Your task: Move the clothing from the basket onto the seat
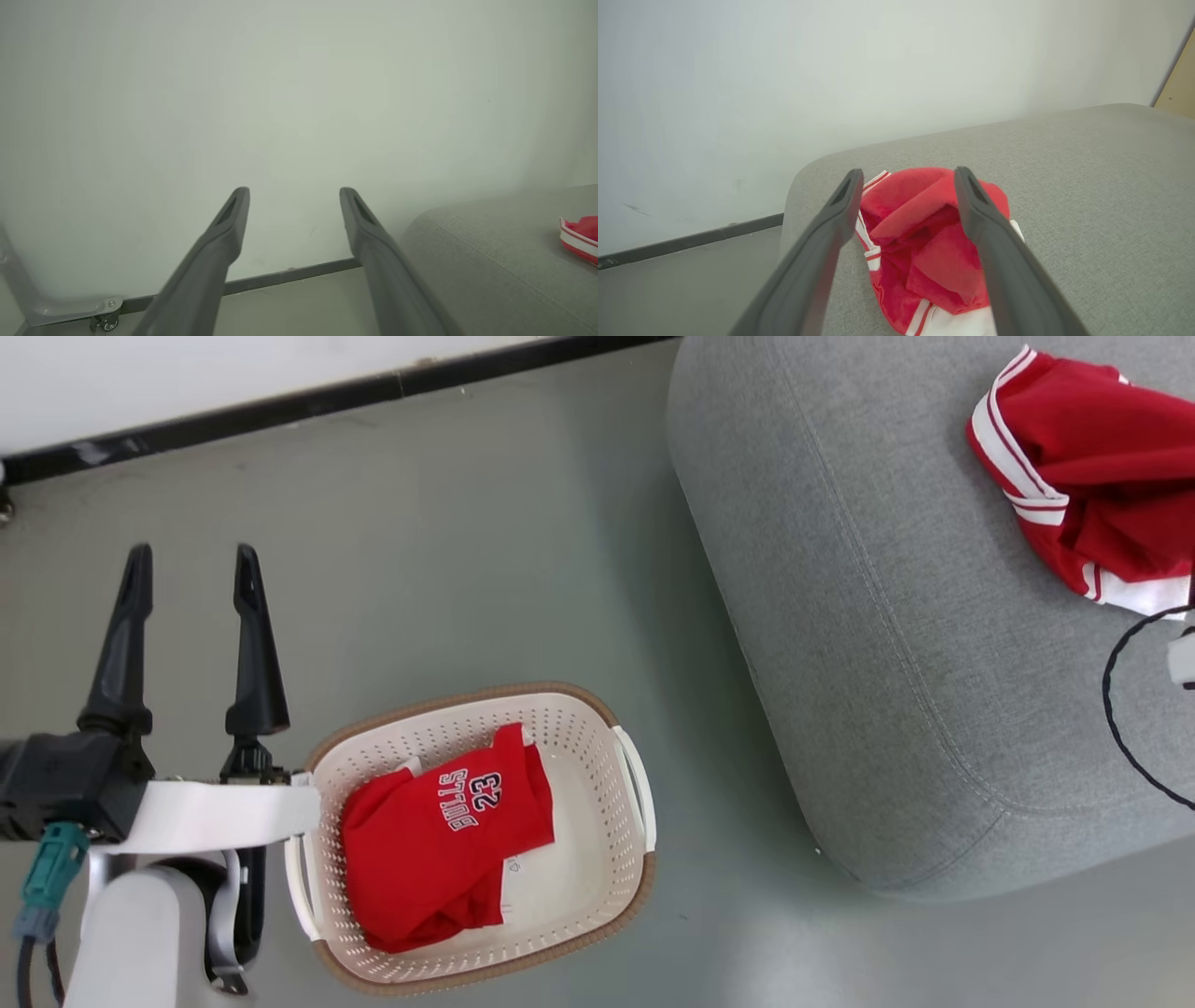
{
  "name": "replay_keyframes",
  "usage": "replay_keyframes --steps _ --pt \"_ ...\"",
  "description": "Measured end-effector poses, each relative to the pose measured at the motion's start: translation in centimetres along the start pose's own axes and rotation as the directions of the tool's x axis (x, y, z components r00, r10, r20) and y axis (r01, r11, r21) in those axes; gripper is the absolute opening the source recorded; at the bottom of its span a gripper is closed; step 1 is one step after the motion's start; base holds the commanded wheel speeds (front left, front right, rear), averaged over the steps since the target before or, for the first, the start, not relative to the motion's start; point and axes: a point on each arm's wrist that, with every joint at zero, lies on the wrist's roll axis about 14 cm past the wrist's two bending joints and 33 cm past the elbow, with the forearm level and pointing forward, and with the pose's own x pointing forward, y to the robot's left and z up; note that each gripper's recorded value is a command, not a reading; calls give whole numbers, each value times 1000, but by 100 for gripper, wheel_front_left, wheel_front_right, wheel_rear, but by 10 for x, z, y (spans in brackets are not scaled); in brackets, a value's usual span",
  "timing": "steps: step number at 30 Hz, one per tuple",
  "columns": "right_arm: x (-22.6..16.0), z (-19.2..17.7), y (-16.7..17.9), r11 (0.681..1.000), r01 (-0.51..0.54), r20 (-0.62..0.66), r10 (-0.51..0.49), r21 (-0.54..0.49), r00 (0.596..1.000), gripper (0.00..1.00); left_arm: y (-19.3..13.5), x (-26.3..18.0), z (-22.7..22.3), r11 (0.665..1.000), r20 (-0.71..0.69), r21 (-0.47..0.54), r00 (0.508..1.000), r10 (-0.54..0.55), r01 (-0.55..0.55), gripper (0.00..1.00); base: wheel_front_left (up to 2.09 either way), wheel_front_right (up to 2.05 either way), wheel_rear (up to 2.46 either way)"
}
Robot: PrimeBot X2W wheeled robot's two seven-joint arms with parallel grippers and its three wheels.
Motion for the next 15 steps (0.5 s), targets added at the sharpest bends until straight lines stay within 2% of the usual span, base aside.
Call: replay_keyframes --steps 6,15 --pt "1 39 33 995 -95 122 92 15 988 100 17 -18 9 998 -7 28 998 58 -58 100 0 0 0" --pt "-10 74 66 981 -189 239 174 43 955 100 40 -49 19 989 -24 68 991 133 -131 100 0 0 0"
